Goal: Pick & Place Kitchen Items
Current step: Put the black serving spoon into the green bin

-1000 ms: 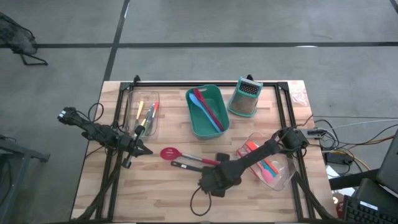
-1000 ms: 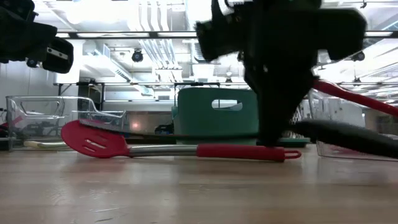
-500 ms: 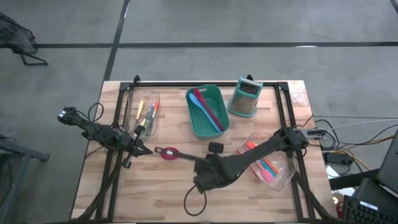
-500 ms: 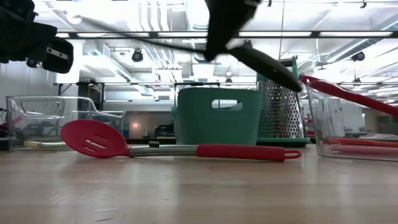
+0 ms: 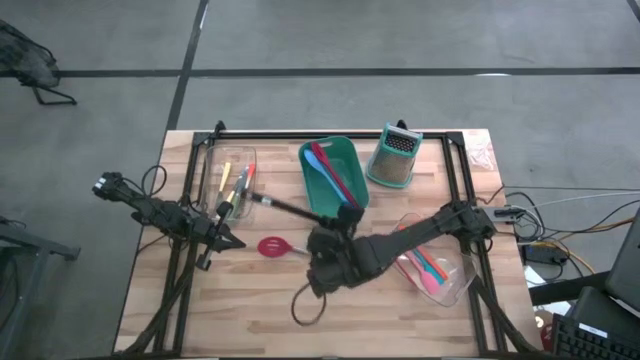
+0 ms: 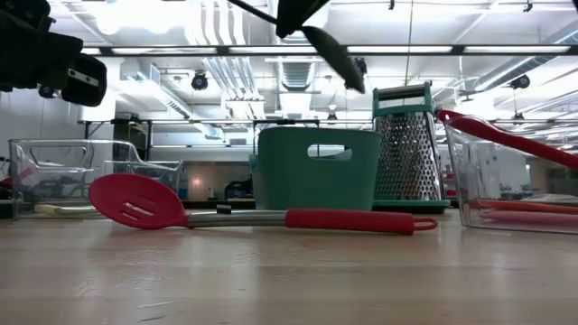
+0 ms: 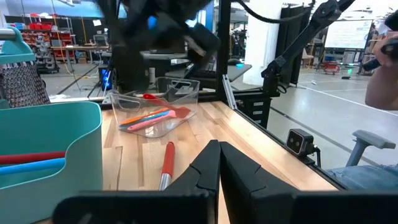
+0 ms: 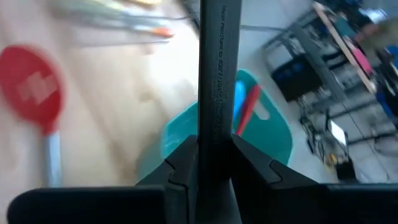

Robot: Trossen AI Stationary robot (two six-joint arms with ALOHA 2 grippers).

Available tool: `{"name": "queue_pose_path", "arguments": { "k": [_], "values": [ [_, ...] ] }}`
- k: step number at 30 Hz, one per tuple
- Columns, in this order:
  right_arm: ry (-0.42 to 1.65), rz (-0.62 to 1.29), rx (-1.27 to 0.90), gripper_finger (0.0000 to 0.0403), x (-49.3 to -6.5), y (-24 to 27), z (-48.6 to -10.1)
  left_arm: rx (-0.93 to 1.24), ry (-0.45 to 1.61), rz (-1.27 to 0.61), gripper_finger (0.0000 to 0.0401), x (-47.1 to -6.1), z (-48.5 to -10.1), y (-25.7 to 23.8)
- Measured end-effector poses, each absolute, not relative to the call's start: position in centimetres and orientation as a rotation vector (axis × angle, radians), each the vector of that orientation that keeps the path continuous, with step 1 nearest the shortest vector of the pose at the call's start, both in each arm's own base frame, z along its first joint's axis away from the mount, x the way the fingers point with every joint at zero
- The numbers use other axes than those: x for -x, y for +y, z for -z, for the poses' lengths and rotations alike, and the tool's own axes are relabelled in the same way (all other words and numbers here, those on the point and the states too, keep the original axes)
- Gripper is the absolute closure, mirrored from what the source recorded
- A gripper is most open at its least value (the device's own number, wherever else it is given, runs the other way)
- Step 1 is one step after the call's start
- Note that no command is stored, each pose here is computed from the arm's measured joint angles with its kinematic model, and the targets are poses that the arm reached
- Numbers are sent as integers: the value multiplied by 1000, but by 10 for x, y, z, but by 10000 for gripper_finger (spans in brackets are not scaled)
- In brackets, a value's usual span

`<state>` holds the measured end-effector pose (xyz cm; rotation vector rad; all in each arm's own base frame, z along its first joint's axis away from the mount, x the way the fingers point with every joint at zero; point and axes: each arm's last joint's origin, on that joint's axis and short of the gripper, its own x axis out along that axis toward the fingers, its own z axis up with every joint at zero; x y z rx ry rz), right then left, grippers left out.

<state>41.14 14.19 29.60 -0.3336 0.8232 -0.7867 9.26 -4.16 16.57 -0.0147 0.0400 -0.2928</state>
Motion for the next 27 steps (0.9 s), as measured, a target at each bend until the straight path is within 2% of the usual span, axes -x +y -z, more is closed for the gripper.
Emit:
{"name": "queue_pose_path", "arguments": {
  "k": [5,14,20,27],
  "values": [
    [784,920,257,324,-421,107,-297,14,40,293,389,-93,-166,-42],
    [816,1098,161,336,-433,28,-294,15,40,293,389,-93,-166,-42],
    [928,1123,-12,317,-434,-21,-282,15,40,293,389,-93,-166,-42],
    [1047,1155,-75,339,-427,-46,-251,14,40,293,389,-93,-166,-42]
  ]
}}
